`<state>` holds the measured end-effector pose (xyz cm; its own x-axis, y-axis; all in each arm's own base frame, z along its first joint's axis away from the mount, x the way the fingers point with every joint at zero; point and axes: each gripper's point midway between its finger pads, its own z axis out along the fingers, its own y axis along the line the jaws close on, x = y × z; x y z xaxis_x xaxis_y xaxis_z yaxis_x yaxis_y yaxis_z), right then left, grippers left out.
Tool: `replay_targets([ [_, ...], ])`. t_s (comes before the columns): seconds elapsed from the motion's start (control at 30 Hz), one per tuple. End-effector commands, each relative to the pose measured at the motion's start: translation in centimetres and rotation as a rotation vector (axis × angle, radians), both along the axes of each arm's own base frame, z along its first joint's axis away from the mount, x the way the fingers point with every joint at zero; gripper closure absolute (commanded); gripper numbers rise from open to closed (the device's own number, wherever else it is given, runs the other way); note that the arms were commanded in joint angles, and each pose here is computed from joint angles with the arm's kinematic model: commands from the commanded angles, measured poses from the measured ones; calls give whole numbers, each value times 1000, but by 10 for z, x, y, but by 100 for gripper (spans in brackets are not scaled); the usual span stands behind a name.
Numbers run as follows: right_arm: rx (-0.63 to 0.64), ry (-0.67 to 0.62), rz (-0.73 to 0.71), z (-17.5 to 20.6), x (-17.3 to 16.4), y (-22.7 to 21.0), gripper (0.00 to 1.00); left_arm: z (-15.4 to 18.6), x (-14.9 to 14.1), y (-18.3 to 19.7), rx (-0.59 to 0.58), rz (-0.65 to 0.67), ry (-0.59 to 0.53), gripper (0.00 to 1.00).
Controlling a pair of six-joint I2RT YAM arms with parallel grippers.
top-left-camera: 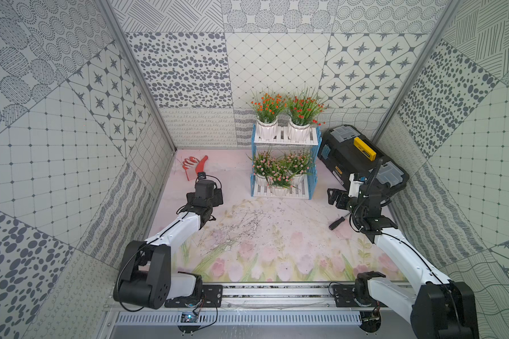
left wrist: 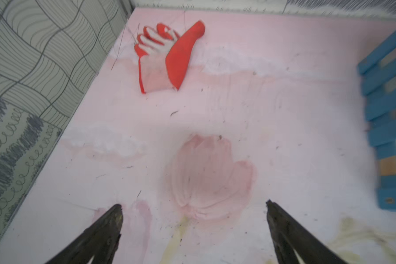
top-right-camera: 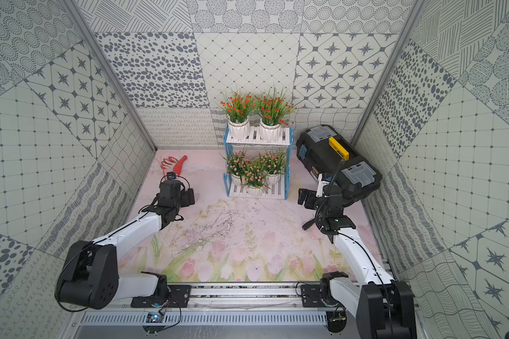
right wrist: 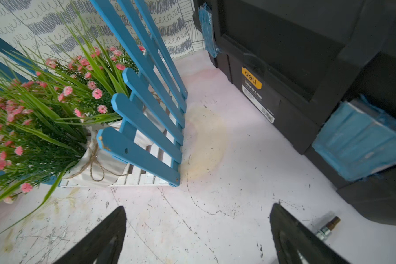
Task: Place the baby's breath potted plants on the rack by color
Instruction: Reset both arms
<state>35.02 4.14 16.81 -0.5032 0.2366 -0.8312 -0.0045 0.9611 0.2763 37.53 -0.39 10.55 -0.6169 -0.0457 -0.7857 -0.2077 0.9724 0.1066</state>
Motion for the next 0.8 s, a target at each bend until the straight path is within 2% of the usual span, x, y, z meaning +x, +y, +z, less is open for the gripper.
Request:
replay_targets([
  [0.0, -66, -82, -32, 18, 16, -11, 2, -14, 29, 10, 107, -79, -119, 2],
  [0.07, -89, -72, -52, 13, 20, -19, 2, -16, 37, -2, 92, -178, -144, 2],
  [0.17, -128, -97, -75, 9, 25, -31, 2, -25, 32, 4, -23, -196, -165, 1],
  [0.3, -160, -135, -106, 1, 27, -48, 2, -25, 21, -10, -6, -286, -271, 2],
  [0.37, -190, -142, -116, -10, 26, -54, 2, -27, 22, 2, -11, -201, -248, 2],
  [0.5, -226, -206, -78, -27, 30, -50, 2, -28, 22, 5, -8, -192, -250, 2],
  [0.6, -195, -299, -53, -33, 33, -43, 2, -27, 22, 5, -3, -185, -254, 2],
  [0.7, -180, -335, -45, -54, 40, -40, 2, -27, 21, 10, 9, -153, -257, 2],
  [0.73, -171, -364, -41, -50, 43, -39, 2, -26, 20, 10, 17, -148, -261, 2],
  [0.77, -186, -278, -24, -55, 49, -38, 2, -25, 20, 11, 24, -140, -266, 2],
])
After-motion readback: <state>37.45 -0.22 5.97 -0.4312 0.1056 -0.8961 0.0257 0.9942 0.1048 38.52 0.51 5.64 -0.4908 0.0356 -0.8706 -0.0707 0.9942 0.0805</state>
